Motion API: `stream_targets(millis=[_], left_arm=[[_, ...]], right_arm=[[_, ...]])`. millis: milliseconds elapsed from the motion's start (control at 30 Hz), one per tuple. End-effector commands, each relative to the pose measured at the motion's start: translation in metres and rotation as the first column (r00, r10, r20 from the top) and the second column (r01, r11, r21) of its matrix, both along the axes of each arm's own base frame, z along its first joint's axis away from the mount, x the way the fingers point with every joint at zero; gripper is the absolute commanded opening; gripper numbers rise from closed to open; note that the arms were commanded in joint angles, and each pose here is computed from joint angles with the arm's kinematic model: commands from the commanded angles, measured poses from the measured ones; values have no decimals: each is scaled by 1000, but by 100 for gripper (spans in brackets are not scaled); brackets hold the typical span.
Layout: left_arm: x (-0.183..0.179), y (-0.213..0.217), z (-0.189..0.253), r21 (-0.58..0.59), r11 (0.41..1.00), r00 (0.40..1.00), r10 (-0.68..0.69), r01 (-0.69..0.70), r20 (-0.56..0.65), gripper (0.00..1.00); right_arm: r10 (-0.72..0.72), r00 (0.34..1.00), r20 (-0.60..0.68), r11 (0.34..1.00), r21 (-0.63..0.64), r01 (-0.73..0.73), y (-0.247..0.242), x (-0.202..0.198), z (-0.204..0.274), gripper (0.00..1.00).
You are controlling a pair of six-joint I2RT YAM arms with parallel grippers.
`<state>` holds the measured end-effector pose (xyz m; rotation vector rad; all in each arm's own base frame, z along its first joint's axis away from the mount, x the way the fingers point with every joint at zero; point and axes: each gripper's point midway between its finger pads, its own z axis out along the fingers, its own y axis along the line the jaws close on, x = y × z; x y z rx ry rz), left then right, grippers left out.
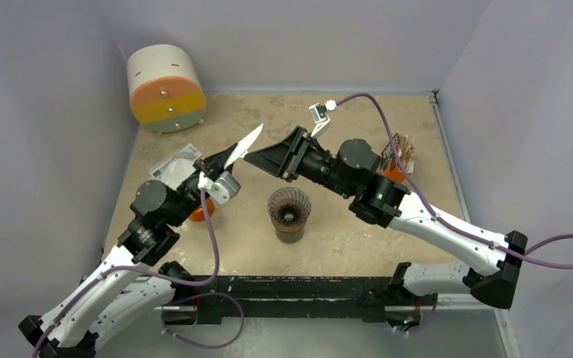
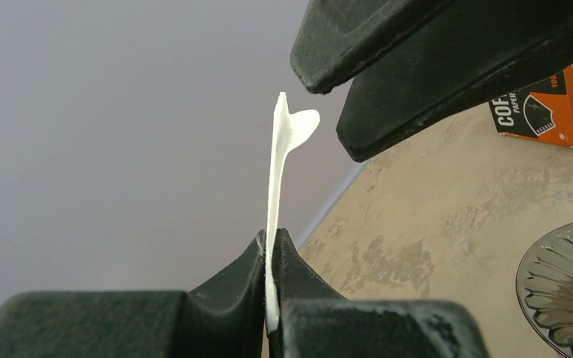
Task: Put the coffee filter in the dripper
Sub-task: Place the coffee filter in the coffee dripper.
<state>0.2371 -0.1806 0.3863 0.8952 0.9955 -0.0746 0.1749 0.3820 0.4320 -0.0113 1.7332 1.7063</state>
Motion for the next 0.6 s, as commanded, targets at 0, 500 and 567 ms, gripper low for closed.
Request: stream_targets(millis=[0,500,567], left_arm=[[-3,-1,14,-32,999,999,-13,15,44,0],[-10,-5,17,-45,997,998,-53,55,43,0],[-11,-6,17,-47,997,997,-60,62,41,0]], right_arm=[[-28,999,26,997,74,26,-4,2,32,36],[-60,998,10,995,78,59,-7,7,28,30],[-61,998,7,995,76,60,-6,7,27,29]])
